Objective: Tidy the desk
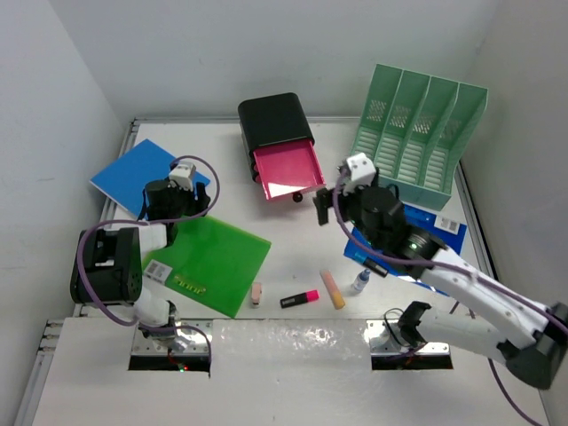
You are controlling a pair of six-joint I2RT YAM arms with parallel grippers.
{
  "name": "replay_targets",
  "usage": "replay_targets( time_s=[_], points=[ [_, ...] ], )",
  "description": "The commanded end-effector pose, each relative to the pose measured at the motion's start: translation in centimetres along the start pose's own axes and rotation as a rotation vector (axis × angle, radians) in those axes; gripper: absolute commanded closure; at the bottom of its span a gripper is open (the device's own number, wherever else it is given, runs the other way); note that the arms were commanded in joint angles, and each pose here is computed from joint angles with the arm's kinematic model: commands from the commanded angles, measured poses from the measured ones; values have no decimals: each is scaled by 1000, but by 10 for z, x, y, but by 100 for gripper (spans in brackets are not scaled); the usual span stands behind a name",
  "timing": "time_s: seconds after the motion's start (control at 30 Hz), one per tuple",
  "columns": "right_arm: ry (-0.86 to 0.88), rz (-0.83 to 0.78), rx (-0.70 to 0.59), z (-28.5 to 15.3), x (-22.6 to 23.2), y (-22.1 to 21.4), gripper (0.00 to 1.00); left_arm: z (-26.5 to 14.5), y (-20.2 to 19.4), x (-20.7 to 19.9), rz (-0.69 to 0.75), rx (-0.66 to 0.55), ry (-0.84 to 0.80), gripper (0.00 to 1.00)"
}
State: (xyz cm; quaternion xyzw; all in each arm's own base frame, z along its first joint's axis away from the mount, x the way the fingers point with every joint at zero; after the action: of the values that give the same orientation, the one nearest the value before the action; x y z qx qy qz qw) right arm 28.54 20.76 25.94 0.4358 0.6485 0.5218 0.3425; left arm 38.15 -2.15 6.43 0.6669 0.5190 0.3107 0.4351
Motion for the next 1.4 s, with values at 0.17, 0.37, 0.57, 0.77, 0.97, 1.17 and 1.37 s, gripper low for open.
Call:
replay_targets(
  time_s=[0.17, 0.37, 0.57, 0.77, 0.97, 1.17, 1.37],
  points=[
    [-15, -44, 209, -102, -46, -62, 26, 7, 11, 3, 11, -22, -22, 40],
    [28, -11, 434, -122, -40, -119, 6, 7, 9, 4, 16, -21, -14, 40],
    [-164, -9, 589, -127, -63, -154, 2, 7, 9, 4, 21, -22, -15, 40],
    [-25, 79, 536, -111, -34, -164, 9, 8, 9, 1, 19, -17, -31, 40],
    [23, 86, 665, -110, -21, -202, 15, 9, 7, 0, 14, -7, -44, 40],
    [-75, 58, 718, -116, -38, -219, 27, 11, 7, 0, 10, -2, -44, 40],
    [-45, 73, 752, -116, -32, -238, 38, 11, 6, 0, 8, 4, -47, 40]
  ],
)
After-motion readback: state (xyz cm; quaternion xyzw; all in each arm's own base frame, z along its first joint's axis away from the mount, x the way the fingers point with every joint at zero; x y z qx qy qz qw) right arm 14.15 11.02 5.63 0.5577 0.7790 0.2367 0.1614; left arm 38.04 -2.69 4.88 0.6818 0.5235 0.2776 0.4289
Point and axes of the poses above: each gripper's point midway between its finger pads, its own z axis out along the fingers, its own x axis along the line the jaws close on, y = z × x, the point moved 1 cm from there along -z, back along the fingers, and after that the axes turned 2 degrees about z, right-handed, at the moved point
